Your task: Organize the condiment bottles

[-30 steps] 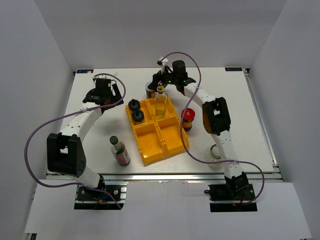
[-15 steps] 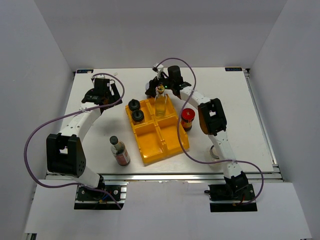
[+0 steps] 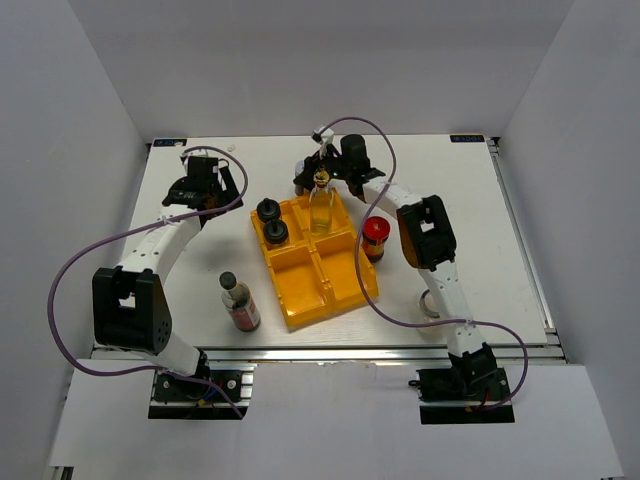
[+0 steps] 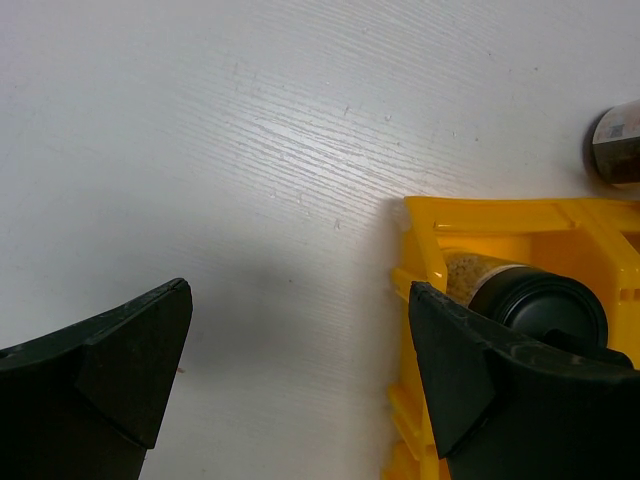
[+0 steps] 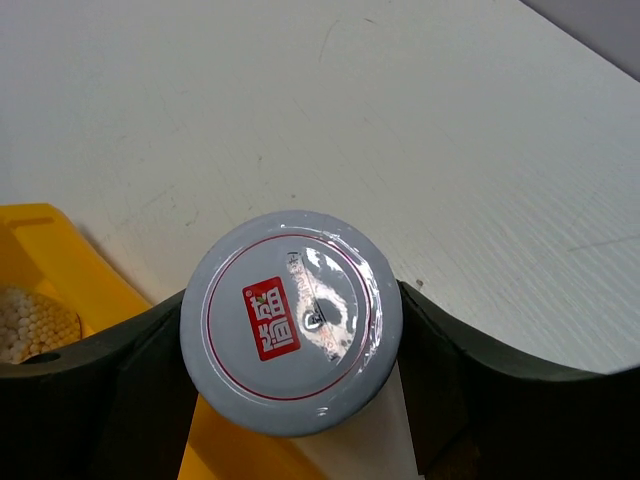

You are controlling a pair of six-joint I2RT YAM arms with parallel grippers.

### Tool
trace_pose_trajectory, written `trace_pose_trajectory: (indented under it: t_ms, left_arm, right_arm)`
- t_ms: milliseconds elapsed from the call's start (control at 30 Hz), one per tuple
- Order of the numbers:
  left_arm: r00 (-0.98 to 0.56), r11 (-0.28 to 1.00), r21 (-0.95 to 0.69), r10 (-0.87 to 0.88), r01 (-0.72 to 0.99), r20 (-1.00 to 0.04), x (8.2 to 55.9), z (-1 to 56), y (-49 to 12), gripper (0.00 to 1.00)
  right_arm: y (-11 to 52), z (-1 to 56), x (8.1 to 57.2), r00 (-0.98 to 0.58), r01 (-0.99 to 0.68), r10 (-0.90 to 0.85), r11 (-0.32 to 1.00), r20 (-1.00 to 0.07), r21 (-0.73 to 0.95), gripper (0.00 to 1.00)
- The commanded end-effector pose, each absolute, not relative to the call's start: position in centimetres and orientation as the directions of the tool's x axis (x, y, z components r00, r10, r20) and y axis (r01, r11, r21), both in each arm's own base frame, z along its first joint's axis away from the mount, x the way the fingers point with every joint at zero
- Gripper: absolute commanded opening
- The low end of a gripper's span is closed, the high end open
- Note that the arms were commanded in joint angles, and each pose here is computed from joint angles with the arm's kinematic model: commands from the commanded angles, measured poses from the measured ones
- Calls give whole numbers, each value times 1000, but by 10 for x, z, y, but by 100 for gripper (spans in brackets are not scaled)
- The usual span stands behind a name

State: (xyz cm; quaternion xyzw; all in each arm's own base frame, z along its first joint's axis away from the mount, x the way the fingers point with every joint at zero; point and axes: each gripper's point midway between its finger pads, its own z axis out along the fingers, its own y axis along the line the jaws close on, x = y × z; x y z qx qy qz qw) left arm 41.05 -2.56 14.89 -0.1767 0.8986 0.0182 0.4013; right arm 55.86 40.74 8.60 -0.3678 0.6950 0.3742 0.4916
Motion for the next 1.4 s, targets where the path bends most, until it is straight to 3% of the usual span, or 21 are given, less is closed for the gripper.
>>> trace_pose_trajectory:
  t_ms: [0,133,367,467,533,600,633,667,933,1167,1367]
  left_arm:
    - [-566,927,-119,-314,-355,-762,412,170,-19,98]
    - [-534,923,-131,-320,-361,-782,412,186,-17,98]
    - [-461,908,-176,-351,-379,-815,407,218,-13,98]
    - [-428,899,-203,-371,-389,-824,402,231,-12,98]
    - [-422,897,-212,-377,-388,-824,399,232,-12,98]
    - [-417,896,-226,-386,-383,-823,396,235,-14,98]
    - [-419,895,-230,-389,-381,-820,395,234,-15,98]
    - [-419,894,-235,-393,-381,-818,393,234,-15,98]
    - [-419,884,-261,-421,-387,-804,385,230,-17,98]
    - [-414,869,-299,-458,-394,-787,373,224,-20,98]
    - [-402,847,-307,-487,-435,-775,360,214,-15,98]
  right_arm:
    - [396,154,569,-157,-872,-41,475,-987,119,38]
    - [381,190,577,-131,-858,40,497,-991,134,22]
    - [335,274,580,-10,-816,117,573,-993,76,13]
    - [301,325,564,58,-786,135,617,-989,38,10]
    - [288,318,551,39,-773,116,633,-993,43,8]
    - [273,351,526,116,-760,100,650,-988,-23,6]
    - [267,333,516,84,-752,77,659,-994,-12,5]
    - [259,357,500,128,-738,82,674,-988,-39,4]
    - [233,358,399,55,-760,29,649,-998,-23,0]
    - [265,325,281,54,-855,-26,515,-998,-60,0]
    - [316,296,231,9,-923,-46,384,-999,-26,0]
